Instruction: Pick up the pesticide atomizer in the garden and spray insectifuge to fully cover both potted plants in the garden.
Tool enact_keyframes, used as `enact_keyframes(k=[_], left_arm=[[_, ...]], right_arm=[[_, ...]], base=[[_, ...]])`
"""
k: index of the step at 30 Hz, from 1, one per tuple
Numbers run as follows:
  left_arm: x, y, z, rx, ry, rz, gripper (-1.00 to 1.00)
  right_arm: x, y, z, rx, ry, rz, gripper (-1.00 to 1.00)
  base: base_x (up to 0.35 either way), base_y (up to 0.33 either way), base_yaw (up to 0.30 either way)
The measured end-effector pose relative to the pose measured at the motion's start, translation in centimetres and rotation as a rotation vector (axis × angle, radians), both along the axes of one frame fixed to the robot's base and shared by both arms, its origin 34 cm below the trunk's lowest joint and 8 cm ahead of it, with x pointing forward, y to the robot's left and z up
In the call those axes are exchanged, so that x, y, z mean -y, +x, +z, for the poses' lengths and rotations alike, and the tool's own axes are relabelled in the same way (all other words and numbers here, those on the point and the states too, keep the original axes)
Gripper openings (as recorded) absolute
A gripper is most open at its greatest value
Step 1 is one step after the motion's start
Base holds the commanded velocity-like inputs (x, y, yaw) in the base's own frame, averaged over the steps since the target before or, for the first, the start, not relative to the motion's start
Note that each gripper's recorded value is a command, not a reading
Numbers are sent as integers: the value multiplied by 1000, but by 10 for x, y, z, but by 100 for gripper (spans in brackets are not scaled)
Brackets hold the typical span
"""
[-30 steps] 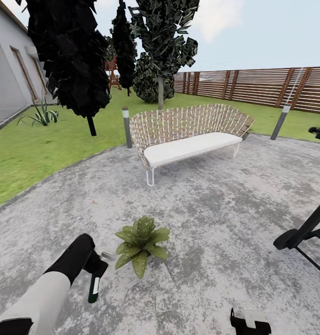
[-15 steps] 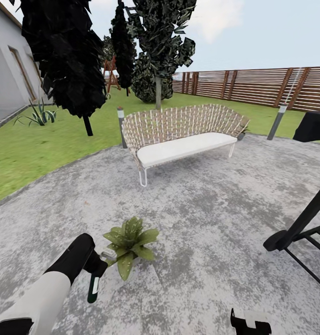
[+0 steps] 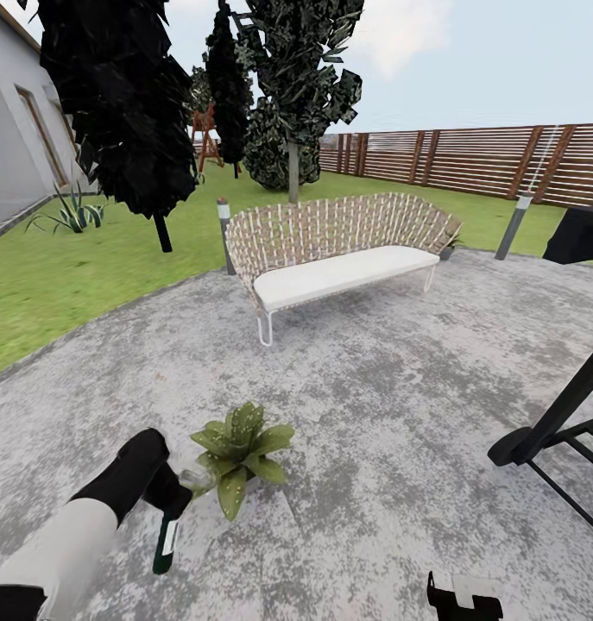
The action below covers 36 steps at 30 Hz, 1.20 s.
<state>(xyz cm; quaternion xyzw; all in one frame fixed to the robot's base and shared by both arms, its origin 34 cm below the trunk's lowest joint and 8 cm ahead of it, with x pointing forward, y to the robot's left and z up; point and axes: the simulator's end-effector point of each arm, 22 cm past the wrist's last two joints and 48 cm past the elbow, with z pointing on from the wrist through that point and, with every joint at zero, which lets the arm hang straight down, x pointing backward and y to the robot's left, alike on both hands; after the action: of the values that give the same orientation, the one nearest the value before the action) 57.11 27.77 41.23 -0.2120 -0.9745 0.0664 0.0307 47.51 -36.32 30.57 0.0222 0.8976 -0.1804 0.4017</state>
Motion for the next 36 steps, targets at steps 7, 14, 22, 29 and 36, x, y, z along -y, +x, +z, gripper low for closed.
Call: enact_keyframes(k=[7, 14, 22, 29, 36], left_arm=[[-8, 14, 12, 20, -2, 15, -100], [-5, 10, 9, 12, -5, 10, -100], [-3, 8, 8, 8, -12, 12, -100], [-11, -20, -11, -39, 1, 7, -100], [-5, -20, -10, -35, -10, 4, -100]], right_arm=[[0, 0, 0, 0, 0, -1, 100], [1, 0, 0, 1, -1, -2, 100], [0, 0, 1, 2, -1, -2, 100], [0, 0, 0, 1, 1, -2, 100], [-1, 0, 0, 1, 2, -3, 100]], base=[[0, 0, 0], [161, -12, 0], [251, -62, 0], [8, -1, 0], [0, 0, 0]])
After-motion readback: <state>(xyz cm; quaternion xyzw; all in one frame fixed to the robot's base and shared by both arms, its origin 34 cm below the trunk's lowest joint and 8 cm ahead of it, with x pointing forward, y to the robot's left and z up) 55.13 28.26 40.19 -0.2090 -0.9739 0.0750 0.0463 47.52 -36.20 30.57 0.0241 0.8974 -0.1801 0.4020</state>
